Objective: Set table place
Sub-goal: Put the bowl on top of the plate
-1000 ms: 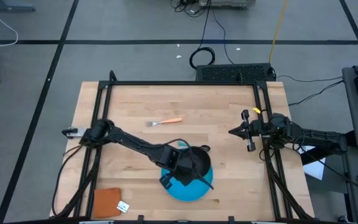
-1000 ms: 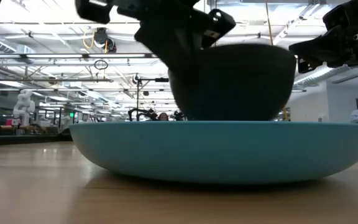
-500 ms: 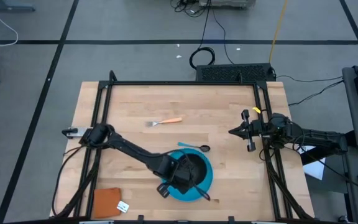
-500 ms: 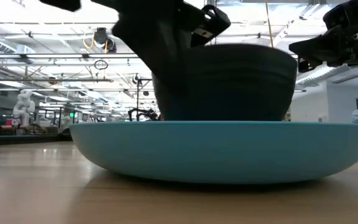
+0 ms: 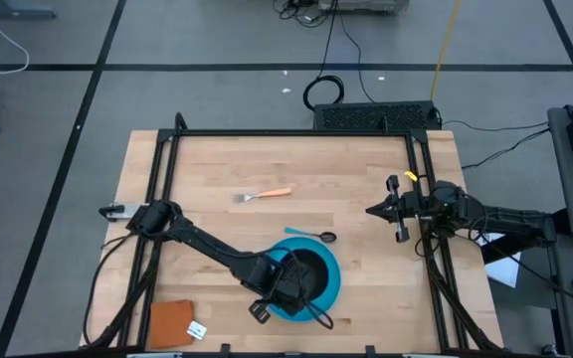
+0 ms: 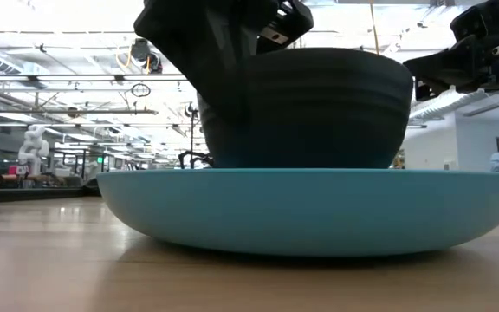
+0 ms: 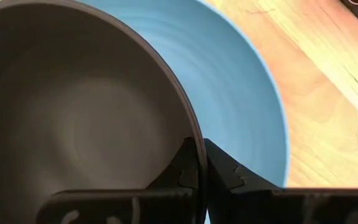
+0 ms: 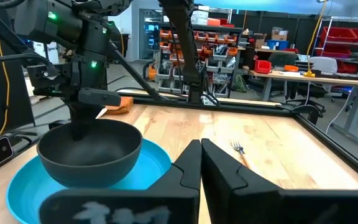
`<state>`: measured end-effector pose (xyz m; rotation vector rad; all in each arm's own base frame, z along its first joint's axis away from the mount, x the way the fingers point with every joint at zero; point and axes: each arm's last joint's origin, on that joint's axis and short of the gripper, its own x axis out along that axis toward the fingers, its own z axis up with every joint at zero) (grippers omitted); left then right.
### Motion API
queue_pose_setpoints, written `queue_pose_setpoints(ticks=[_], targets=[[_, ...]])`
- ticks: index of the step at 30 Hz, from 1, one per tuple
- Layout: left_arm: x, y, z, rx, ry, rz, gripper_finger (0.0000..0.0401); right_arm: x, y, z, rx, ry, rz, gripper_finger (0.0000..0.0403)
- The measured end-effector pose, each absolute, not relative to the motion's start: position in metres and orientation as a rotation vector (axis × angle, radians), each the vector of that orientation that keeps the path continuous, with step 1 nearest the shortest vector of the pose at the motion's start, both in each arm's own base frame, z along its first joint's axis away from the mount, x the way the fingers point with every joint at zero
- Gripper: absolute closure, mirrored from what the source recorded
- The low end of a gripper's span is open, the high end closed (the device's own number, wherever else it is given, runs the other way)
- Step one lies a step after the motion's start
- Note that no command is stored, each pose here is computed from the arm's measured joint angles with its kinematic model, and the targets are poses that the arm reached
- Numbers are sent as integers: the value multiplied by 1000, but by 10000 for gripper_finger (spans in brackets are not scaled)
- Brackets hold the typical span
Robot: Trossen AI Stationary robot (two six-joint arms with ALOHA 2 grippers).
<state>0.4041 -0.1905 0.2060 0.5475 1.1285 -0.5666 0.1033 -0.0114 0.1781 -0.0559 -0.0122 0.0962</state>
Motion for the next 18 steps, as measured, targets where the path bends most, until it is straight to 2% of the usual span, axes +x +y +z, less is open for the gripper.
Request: queue_pose_setpoints(ticks=[18], targets=[[402, -190, 202, 508, 1161, -523, 395, 103, -11, 178, -56, -13, 96, 403]])
